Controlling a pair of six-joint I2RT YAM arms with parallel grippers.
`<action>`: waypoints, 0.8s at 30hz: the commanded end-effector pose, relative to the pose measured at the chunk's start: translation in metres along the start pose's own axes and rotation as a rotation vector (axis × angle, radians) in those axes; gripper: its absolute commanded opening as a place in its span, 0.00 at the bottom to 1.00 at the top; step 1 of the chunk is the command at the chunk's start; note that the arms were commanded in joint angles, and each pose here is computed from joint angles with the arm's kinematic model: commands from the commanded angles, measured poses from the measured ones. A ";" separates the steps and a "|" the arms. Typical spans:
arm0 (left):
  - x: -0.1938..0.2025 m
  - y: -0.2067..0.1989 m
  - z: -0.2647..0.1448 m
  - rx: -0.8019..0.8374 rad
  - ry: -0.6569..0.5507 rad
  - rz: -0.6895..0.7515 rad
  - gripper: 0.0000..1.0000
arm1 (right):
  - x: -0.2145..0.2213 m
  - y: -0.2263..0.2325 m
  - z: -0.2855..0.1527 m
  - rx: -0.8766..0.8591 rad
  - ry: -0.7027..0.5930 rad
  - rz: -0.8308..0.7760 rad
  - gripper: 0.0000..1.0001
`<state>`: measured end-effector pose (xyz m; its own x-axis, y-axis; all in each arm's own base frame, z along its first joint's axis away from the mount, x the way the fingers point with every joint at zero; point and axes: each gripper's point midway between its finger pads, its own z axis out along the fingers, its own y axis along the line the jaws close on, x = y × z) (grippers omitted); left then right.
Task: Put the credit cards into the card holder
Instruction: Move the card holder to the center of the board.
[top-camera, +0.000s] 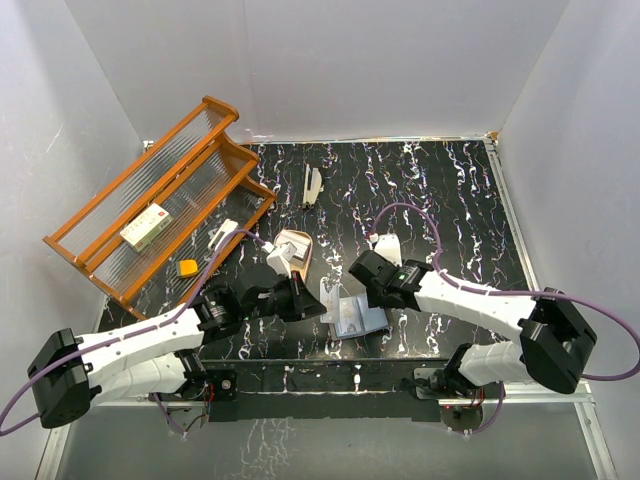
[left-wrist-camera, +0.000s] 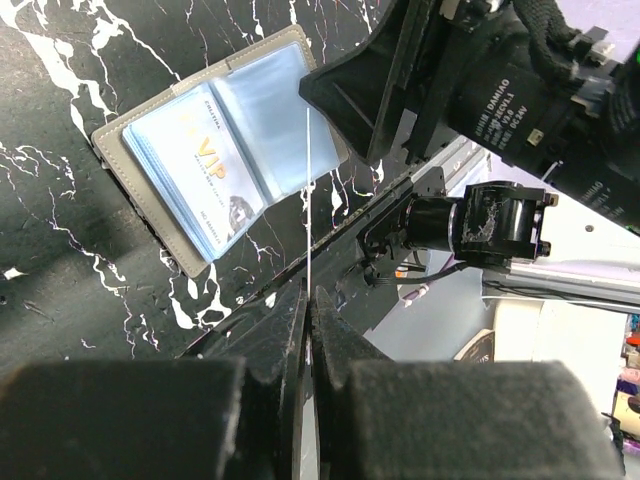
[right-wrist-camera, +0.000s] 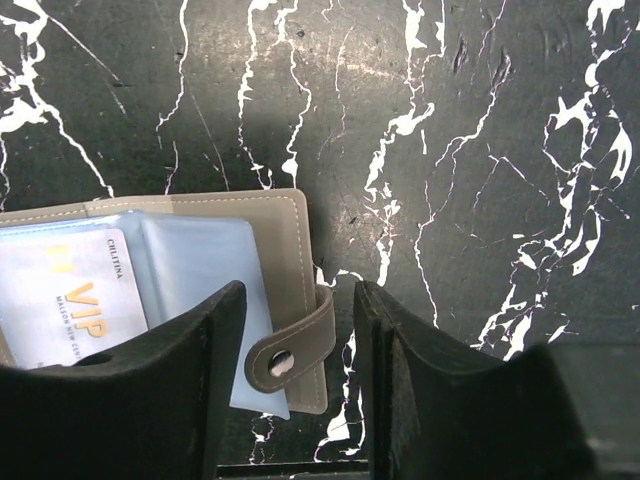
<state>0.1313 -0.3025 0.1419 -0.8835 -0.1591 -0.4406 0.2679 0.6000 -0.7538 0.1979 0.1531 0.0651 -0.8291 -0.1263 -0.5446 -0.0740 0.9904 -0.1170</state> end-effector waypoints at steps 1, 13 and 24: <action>-0.002 0.002 -0.006 -0.001 -0.027 0.006 0.00 | -0.004 0.011 0.008 -0.050 -0.014 0.033 0.43; -0.013 0.024 -0.028 -0.214 -0.025 0.067 0.00 | 0.028 0.042 0.023 -0.196 0.090 0.083 0.30; -0.006 0.020 -0.021 -0.176 0.008 0.056 0.00 | 0.019 0.062 0.014 -0.306 0.063 0.043 0.25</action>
<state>0.1349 -0.2699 0.1330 -0.8706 -0.1370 -0.4726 0.2269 0.7404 -0.6327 0.1787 0.1991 0.0241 -0.8861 -0.0870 -0.4552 -0.1620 0.9784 0.1283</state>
